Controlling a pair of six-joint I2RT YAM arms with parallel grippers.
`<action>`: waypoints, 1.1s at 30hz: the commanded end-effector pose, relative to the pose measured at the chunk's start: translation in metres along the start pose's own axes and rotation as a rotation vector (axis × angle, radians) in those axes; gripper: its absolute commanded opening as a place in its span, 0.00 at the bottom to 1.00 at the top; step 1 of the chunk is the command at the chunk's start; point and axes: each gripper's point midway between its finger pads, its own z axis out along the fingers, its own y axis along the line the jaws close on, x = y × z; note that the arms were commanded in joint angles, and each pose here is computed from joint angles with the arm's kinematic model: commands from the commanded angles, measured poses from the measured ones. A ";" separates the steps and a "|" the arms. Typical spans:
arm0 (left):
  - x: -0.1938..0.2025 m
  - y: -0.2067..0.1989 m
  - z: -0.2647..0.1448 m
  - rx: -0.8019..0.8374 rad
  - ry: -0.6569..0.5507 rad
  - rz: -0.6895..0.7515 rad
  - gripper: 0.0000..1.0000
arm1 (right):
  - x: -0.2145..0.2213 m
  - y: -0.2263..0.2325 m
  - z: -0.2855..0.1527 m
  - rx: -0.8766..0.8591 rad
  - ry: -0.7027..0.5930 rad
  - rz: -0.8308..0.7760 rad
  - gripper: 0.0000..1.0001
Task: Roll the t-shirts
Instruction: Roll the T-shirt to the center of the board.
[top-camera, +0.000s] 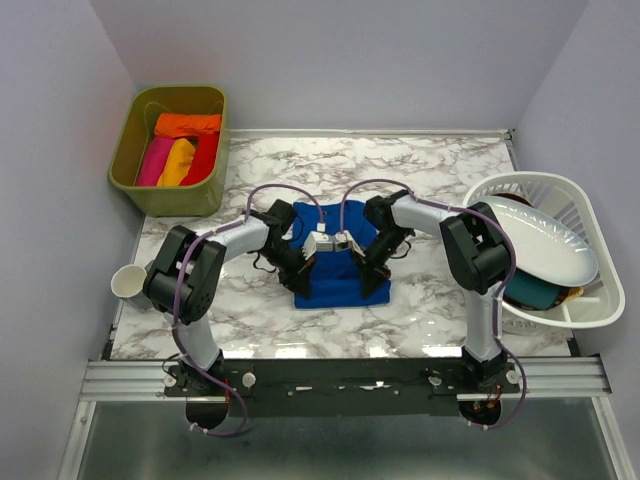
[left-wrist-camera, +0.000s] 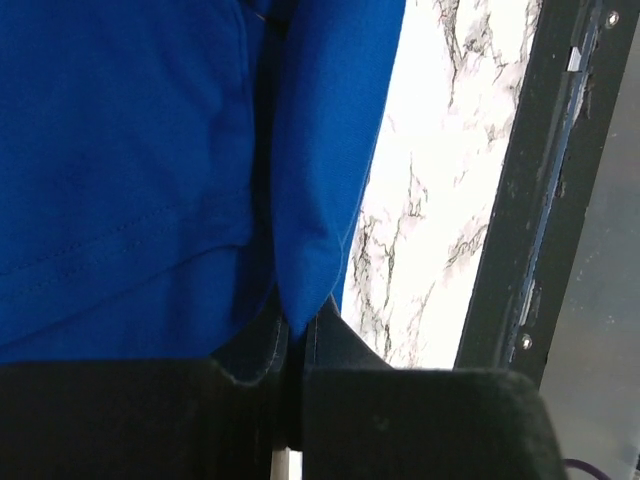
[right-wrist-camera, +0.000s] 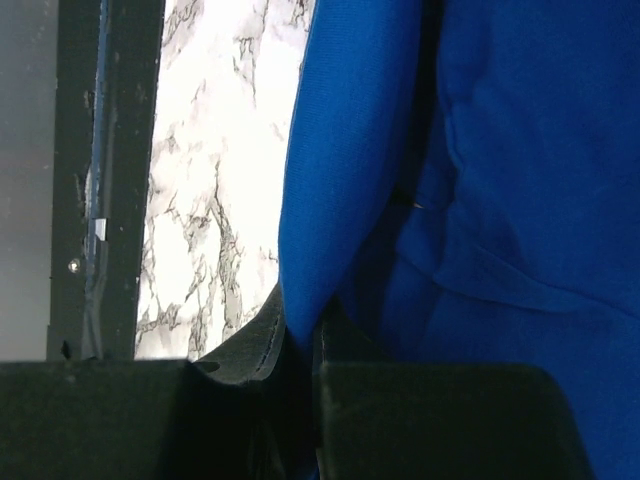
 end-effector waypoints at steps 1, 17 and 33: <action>0.031 0.007 -0.003 -0.026 0.123 -0.113 0.07 | 0.024 0.013 0.000 -0.082 0.116 0.140 0.10; 0.058 0.037 -0.067 -0.316 0.112 -0.161 0.43 | 0.040 -0.029 0.009 -0.057 0.246 0.463 0.11; -0.060 -0.087 -0.112 -0.581 -0.235 0.737 0.81 | 0.053 -0.053 0.017 0.002 0.347 0.658 0.12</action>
